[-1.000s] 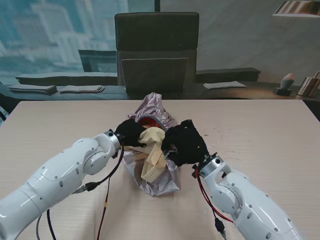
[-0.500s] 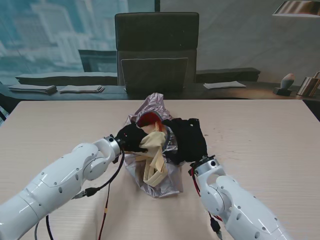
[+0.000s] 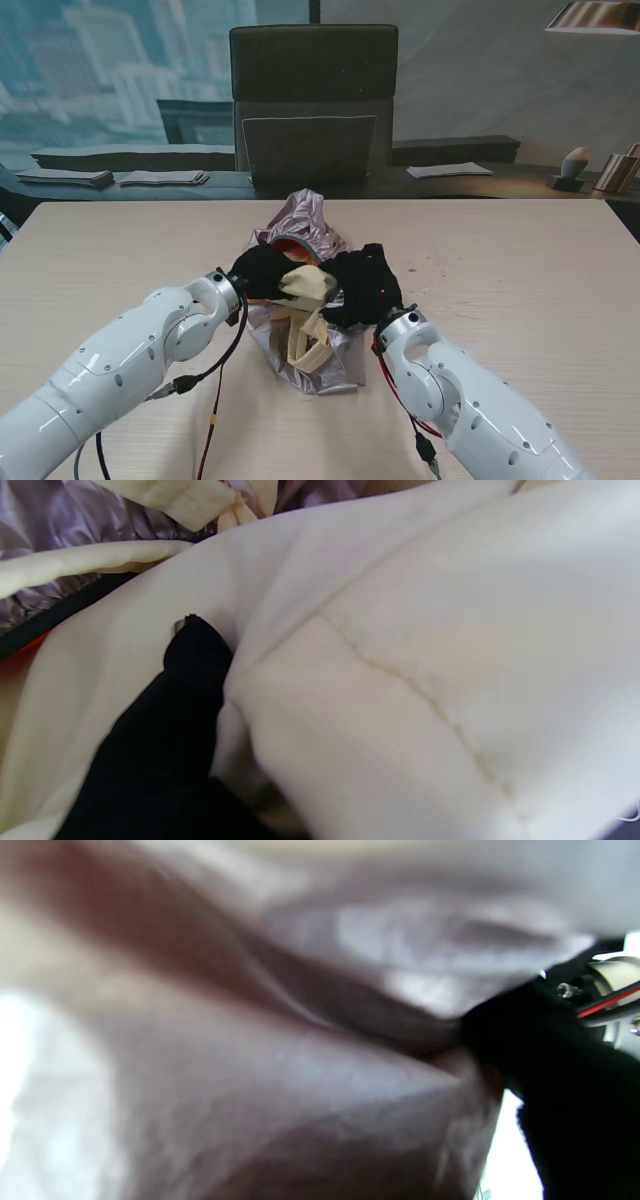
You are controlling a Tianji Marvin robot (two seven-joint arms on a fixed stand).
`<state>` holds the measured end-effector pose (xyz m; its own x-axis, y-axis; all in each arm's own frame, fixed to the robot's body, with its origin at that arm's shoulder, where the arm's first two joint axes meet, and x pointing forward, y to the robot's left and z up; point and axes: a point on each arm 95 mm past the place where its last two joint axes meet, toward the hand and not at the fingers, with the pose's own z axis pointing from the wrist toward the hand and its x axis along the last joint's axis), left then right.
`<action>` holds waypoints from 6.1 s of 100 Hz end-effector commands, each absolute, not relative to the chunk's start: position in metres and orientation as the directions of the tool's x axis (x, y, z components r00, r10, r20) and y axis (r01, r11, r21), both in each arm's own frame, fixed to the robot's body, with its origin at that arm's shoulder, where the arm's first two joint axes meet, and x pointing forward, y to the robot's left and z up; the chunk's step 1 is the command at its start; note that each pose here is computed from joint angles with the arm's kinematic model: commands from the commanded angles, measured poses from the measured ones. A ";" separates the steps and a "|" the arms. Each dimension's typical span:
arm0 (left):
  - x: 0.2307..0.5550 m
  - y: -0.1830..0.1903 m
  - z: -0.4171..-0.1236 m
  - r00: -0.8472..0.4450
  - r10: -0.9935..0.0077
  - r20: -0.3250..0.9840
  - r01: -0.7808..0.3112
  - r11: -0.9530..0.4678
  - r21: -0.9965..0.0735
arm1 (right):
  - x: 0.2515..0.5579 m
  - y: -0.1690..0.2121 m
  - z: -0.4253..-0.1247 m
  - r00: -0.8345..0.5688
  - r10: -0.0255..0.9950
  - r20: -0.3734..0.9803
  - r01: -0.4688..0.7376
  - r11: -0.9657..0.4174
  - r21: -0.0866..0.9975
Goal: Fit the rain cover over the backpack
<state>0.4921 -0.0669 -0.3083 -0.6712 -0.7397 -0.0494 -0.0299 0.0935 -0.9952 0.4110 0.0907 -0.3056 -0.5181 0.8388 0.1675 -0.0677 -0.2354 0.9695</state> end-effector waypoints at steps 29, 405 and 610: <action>0.482 -0.090 -0.297 -0.707 -0.706 0.030 -0.031 -0.012 -0.999 | 0.412 0.098 -0.313 -0.510 0.832 0.218 -0.066 -0.290 0.955; 0.410 0.038 -0.287 -0.538 -0.843 0.020 0.096 -0.085 -0.992 | 0.434 0.031 -0.312 -0.307 0.946 0.106 -0.523 -0.260 0.812; 0.394 0.034 -0.318 -0.591 -0.803 -0.076 -0.145 0.198 -0.969 | 0.437 0.055 -0.300 -0.340 0.814 0.471 -0.396 -0.578 0.713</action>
<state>0.3976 0.0265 -0.3056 -0.6024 -0.7946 -0.0760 -0.0584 0.1389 -0.9886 0.4394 0.0449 -0.3027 -0.3327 0.8481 0.4124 -0.4191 -0.5247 0.7410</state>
